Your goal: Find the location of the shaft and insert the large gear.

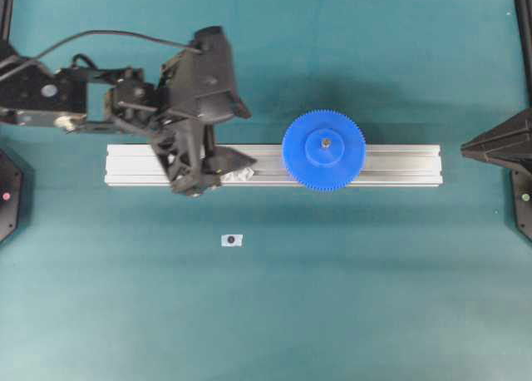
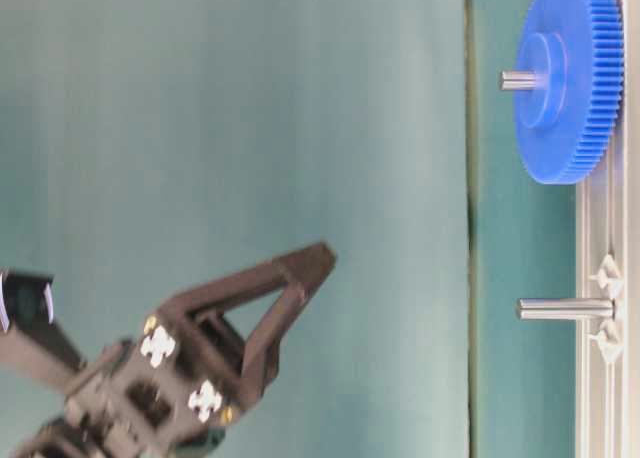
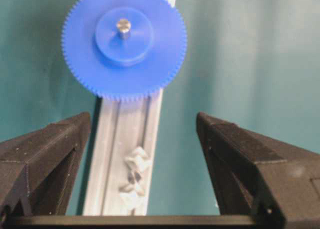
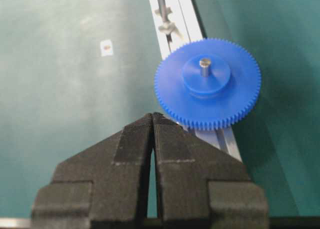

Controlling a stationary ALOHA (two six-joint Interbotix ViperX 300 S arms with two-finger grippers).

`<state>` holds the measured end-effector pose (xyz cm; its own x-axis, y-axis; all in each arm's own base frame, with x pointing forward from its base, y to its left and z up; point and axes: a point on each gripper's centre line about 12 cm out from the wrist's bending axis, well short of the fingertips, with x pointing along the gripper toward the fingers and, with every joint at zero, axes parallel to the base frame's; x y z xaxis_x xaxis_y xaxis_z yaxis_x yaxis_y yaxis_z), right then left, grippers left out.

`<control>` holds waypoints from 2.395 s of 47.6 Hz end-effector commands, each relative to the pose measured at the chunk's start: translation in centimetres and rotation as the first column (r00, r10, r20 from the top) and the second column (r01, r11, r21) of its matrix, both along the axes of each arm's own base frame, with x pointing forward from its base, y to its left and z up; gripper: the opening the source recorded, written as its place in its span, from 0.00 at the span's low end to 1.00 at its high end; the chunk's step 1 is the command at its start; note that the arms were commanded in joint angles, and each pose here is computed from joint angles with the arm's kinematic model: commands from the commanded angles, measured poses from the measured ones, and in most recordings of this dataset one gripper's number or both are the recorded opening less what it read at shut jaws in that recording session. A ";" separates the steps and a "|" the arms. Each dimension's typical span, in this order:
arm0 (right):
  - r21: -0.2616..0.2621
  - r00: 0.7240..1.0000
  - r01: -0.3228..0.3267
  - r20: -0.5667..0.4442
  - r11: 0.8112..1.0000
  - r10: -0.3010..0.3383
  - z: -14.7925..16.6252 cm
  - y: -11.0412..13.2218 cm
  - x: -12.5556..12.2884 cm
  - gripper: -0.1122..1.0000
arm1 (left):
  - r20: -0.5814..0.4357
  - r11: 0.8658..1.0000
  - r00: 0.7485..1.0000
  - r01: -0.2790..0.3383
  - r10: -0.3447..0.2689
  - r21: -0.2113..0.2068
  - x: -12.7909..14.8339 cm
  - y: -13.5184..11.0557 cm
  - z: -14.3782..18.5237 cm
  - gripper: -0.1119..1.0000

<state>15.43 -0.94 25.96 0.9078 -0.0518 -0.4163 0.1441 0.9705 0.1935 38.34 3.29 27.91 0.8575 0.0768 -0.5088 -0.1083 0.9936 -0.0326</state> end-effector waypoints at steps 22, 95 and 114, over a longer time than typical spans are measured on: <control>0.006 1.000 0.014 0.016 1.000 -0.014 0.0 -0.2 0.2 0.14 | 0.132 0.998 0.989 0.061 -0.063 0.015 -3.4 -2.4 1.8 0.86; -0.012 0.997 0.055 0.053 0.998 -0.054 -1.3 -0.8 -0.8 0.14 | 0.280 0.996 0.956 0.089 -0.084 -0.003 -15.3 -3.6 1.2 0.83; -0.012 0.997 0.055 0.057 0.998 -0.054 -1.9 -0.7 -1.2 0.14 | 0.347 0.996 0.934 0.089 -0.083 -0.001 -18.4 -3.5 1.0 0.83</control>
